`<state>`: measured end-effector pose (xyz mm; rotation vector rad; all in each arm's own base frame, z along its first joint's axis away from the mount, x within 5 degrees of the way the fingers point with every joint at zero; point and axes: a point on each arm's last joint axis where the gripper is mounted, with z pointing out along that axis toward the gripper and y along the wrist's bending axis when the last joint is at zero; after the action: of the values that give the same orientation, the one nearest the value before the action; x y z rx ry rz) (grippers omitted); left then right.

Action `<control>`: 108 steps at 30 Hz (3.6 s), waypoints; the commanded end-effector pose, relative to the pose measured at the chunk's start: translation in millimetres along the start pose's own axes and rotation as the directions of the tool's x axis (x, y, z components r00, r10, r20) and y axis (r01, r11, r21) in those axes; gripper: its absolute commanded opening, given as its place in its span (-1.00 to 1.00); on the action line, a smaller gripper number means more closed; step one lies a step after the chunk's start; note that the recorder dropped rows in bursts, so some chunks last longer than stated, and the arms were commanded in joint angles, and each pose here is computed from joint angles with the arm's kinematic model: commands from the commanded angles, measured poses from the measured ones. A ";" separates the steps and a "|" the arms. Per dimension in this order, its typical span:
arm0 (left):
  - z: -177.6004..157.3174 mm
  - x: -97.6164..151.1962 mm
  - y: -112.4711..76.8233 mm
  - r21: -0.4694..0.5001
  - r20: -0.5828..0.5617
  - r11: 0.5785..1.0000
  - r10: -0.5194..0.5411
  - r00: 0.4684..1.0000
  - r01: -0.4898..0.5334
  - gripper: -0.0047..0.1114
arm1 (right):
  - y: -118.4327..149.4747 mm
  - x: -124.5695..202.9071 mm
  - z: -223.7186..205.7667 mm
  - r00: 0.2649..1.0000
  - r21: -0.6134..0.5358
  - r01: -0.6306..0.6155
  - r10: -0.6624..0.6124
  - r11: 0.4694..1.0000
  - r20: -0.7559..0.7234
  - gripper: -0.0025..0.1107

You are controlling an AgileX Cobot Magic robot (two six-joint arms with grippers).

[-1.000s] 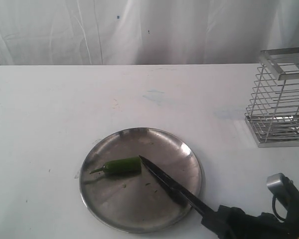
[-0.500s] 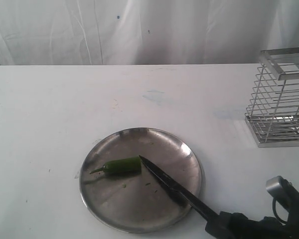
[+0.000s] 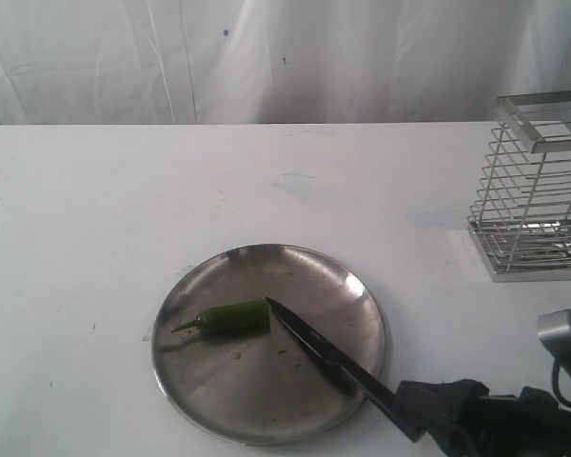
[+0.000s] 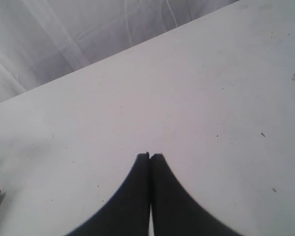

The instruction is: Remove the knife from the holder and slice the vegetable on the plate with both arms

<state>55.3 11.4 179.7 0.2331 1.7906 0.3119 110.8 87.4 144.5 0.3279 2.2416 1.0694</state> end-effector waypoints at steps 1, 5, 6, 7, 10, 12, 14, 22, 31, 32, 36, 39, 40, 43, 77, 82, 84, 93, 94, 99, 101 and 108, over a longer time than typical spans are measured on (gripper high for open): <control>0.2 0.8 -0.6 0.004 0.006 1.000 0.010 1.000 -0.010 -0.92 | 11.6 -5.1 -12.0 0.997 -0.095 0.034 -0.028 0.995 0.067 -0.31; 0.2 0.8 -0.6 0.004 0.006 1.000 0.010 1.000 -0.010 -0.92 | 19.9 -7.7 -23.6 0.991 -0.161 0.078 -0.059 0.984 0.120 -0.51; 0.2 0.8 -0.6 0.004 0.006 1.000 0.010 1.000 -0.010 -0.92 | 20.0 -8.8 -25.7 0.990 -0.143 0.088 -0.070 0.986 0.126 -0.54; 0.2 0.8 -0.6 0.004 0.006 1.000 0.010 1.000 -0.010 -0.92 | 19.4 -10.4 -26.3 0.989 -0.112 0.089 -0.075 0.990 0.127 -0.56; 0.2 0.8 -0.6 0.004 0.006 1.000 0.010 1.000 -0.010 -0.92 | 22.1 -23.6 -26.0 0.971 0.067 0.203 -0.210 0.977 0.112 -0.62; 0.2 0.8 -0.6 0.004 0.006 1.000 0.010 1.000 -0.010 -0.92 | 33.1 -38.4 -25.7 0.904 0.169 0.404 -0.421 0.899 0.076 -0.67; 0.2 0.8 -0.6 0.004 0.006 1.000 0.010 1.000 -0.010 -0.92 | 47.0 -53.5 -24.6 0.827 0.227 0.540 -0.561 0.810 0.035 -0.74; 0.2 0.8 -0.6 0.004 0.006 1.000 0.010 1.000 -0.010 -0.92 | 83.0 -96.5 -14.2 0.711 0.380 0.698 -0.651 0.607 -0.267 -0.95; 0.2 0.8 -0.6 0.004 0.006 1.000 0.010 1.000 -0.010 -0.92 | 77.8 -93.3 11.4 0.560 -0.025 0.641 -0.489 0.767 -0.668 -0.96; 0.2 0.8 -0.6 0.004 0.006 1.000 0.010 1.000 -0.010 -0.92 | 77.4 -94.2 14.9 0.577 -0.050 0.590 -0.465 0.806 -0.672 -0.96; 0.2 0.8 -0.6 0.004 0.006 1.000 0.010 1.000 -0.010 -0.92 | 73.9 -98.7 35.2 0.493 -0.301 0.396 -0.478 0.868 -0.727 -0.96; 0.2 0.8 -0.6 0.004 0.006 1.000 0.010 1.000 -0.010 -0.92 | 68.4 -119.5 59.4 0.538 -0.340 0.355 -0.488 0.871 -0.687 -0.96; 0.2 0.8 -0.6 0.004 0.006 1.000 0.010 1.000 -0.010 -0.92 | 57.9 -131.9 67.1 0.551 -0.312 0.350 -0.463 0.883 -0.694 -0.96; 0.2 0.8 -0.6 0.004 0.006 1.000 0.010 1.000 -0.010 -0.92 | 28.2 -148.2 77.5 0.583 -0.280 0.315 -0.417 0.907 -0.697 -0.96; 0.2 0.8 -0.6 0.004 0.006 1.000 0.010 1.000 -0.010 -0.92 | -28.5 -123.8 102.8 0.535 -0.166 0.258 -0.284 0.952 -0.796 0.07; 0.2 0.8 -0.6 0.004 0.006 1.000 0.010 1.000 -0.010 -0.92 | -34.0 -119.2 105.6 0.517 -0.163 0.227 -0.261 0.960 -0.815 0.07; 0.2 0.8 -0.6 0.004 0.006 1.000 0.010 1.000 -0.010 -0.92 | -35.5 -116.7 106.6 0.505 -0.168 0.201 -0.249 0.965 -0.826 0.07; 0.2 0.8 -0.6 0.004 0.006 1.000 0.010 1.000 -0.010 -0.92 | -39.9 -109.9 113.8 0.501 -0.209 0.131 -0.247 0.969 -0.830 0.07; 0.2 0.8 -0.6 0.004 0.006 1.000 0.010 1.000 -0.010 -0.92 | -40.3 -108.8 114.6 0.498 -0.223 0.118 -0.252 0.968 -0.830 0.07; 0.2 0.8 -0.6 0.004 0.006 1.000 0.010 1.000 -0.010 -0.92 | -43.5 -102.1 120.0 0.480 -0.240 0.084 -0.251 0.967 -0.841 0.07; 0.2 0.8 -0.6 0.004 0.006 1.000 0.010 1.000 -0.010 -0.92 | -41.9 -94.5 124.7 0.451 -0.253 0.084 -0.264 0.964 -0.852 0.07; 0.2 0.8 -0.6 0.004 0.006 1.000 0.010 1.000 -0.010 -0.92 | -46.7 -72.8 139.2 0.381 -0.275 0.099 -0.292 0.956 -0.877 0.07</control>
<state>55.3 11.4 179.7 0.2331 1.7906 0.3119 259.5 108.4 92.8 -0.8385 2.8982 1.6057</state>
